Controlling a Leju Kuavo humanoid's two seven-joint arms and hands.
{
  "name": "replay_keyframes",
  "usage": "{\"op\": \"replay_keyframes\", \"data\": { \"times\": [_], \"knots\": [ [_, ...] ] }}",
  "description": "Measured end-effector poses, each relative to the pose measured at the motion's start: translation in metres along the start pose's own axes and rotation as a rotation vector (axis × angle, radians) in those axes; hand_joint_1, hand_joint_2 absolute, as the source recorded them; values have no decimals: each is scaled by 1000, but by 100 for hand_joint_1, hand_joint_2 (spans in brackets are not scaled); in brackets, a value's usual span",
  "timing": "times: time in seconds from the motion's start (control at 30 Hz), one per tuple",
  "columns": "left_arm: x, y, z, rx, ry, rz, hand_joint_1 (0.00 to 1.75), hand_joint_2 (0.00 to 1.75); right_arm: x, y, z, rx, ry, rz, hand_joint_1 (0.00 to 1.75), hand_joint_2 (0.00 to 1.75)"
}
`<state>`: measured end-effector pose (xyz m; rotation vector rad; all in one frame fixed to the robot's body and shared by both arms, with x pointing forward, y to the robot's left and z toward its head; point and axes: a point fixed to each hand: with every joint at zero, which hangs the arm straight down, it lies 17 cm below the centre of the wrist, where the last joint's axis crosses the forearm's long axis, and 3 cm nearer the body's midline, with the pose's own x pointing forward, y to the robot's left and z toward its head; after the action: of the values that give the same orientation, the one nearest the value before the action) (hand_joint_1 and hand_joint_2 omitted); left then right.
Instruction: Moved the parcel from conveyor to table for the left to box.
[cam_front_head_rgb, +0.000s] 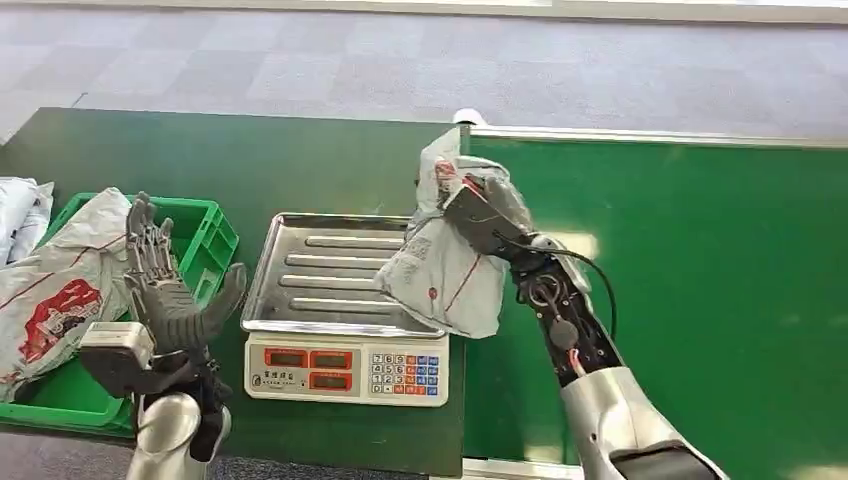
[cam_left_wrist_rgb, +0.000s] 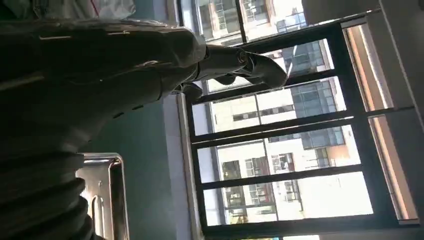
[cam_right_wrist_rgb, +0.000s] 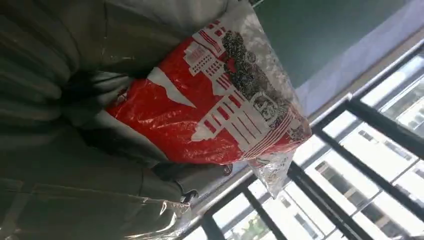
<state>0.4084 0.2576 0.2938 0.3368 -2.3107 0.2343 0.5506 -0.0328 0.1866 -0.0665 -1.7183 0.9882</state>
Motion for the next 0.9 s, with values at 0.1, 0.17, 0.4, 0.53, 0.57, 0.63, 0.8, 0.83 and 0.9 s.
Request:
{"op": "replay_keyframes", "data": {
  "times": [0.1, 0.17, 0.4, 0.53, 0.57, 0.63, 0.8, 0.83, 0.9],
  "knots": [
    [2, 10, -4, 32, -10, -10, 0, 175, 14, 23, -6, 75, -30, -21, 175, 175],
    [4, 18, -6, 60, -18, -10, 0, 175, 23, 37, -10, 112, -42, -22, 175, 175],
    [8, 40, -7, 111, -32, -25, 0, 175, 38, 64, -12, 176, -83, -36, 175, 175],
    [8, 46, -7, 126, -35, -29, 0, 175, 47, 71, -12, 191, -120, -40, 175, 175],
    [7, 48, -7, 131, -34, -31, 0, 175, 48, 72, -12, 194, -122, -39, 159, 175],
    [7, 49, -7, 135, -33, -32, 0, 175, 50, 74, -13, 199, -125, -38, 0, 175],
    [6, 54, -8, 147, -31, -39, 0, 175, 43, 73, -17, 193, -68, -29, 0, 175],
    [6, 55, -8, 147, -30, -40, 0, 175, 42, 73, -17, 192, -57, -26, 0, 175],
    [5, 56, -8, 148, -26, -42, 0, 175, 38, 74, -18, 193, -37, -31, 0, 175]
  ]
}}
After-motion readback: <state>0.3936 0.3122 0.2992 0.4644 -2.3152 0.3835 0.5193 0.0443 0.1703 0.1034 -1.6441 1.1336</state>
